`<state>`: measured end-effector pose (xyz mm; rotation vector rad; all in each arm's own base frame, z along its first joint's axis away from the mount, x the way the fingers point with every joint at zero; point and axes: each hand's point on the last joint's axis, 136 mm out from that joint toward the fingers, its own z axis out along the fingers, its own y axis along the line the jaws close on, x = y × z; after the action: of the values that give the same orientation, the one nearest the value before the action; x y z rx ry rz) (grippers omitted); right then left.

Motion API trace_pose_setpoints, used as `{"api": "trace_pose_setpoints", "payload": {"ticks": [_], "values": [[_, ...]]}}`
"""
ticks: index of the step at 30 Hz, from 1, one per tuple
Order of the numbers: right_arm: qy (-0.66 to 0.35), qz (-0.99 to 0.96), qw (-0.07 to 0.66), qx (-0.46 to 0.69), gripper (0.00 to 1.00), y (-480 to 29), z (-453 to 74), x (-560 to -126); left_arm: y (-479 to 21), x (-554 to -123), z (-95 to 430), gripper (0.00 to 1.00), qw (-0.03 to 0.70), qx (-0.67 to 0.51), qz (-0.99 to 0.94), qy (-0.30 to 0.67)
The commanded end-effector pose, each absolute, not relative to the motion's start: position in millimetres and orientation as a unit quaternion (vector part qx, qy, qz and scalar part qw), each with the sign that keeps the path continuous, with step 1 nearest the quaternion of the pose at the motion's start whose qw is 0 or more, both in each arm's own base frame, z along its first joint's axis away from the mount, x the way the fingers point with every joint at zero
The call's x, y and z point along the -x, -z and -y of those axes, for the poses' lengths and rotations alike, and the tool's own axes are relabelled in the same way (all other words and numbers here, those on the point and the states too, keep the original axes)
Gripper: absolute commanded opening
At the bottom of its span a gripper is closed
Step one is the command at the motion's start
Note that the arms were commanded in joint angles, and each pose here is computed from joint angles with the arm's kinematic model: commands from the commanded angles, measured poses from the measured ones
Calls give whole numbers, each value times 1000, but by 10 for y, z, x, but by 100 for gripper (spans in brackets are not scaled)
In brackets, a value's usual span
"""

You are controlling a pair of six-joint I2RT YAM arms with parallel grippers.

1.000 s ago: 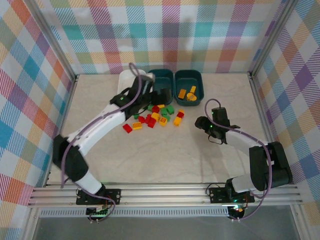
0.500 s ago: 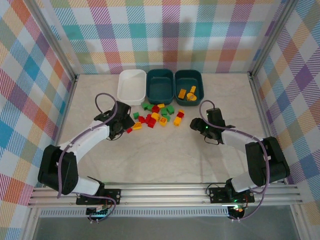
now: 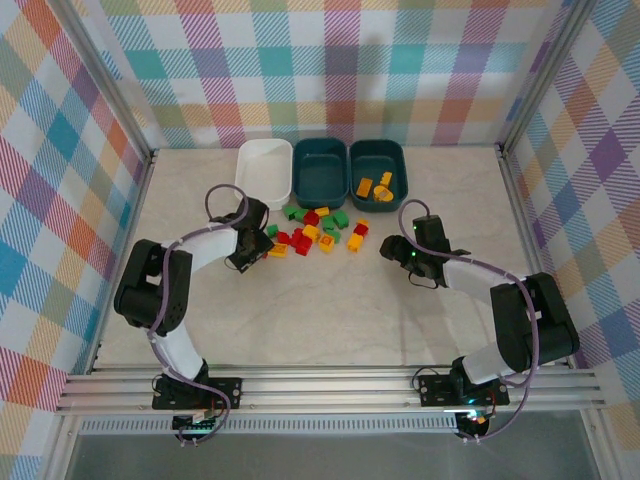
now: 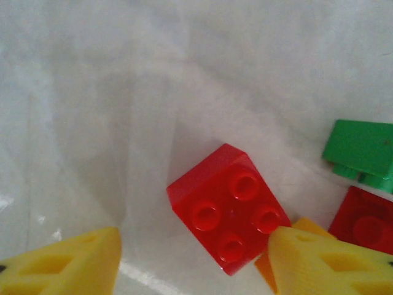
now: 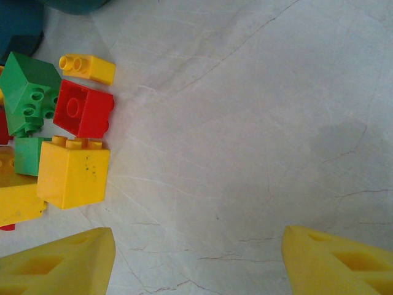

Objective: Sort the legos into containers by color

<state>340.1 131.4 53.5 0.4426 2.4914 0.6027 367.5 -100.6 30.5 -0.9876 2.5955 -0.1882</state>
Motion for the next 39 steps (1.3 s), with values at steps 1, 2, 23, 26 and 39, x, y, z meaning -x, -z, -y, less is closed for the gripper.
{"api": "trace_pose_setpoints", "payload": {"ticks": [1,2,23,26,39], "values": [[-232,-916,289,-157,72,-732,-1354,-3490,-177,-3636,911,61,163,350,-921,44],[-232,-915,289,-157,72,-735,-1355,-3491,-180,-3633,898,61,164,347,-923,40],[-225,-916,292,-159,72,-746,-1323,-3483,-591,-3762,1005,65,161,409,-894,80],[-223,-917,290,-158,72,-737,-1327,-3494,-461,-3777,1070,65,136,459,-873,94],[-225,-918,285,-157,72,-748,-1333,-3488,-190,-3844,1012,59,130,503,-851,77]]}}
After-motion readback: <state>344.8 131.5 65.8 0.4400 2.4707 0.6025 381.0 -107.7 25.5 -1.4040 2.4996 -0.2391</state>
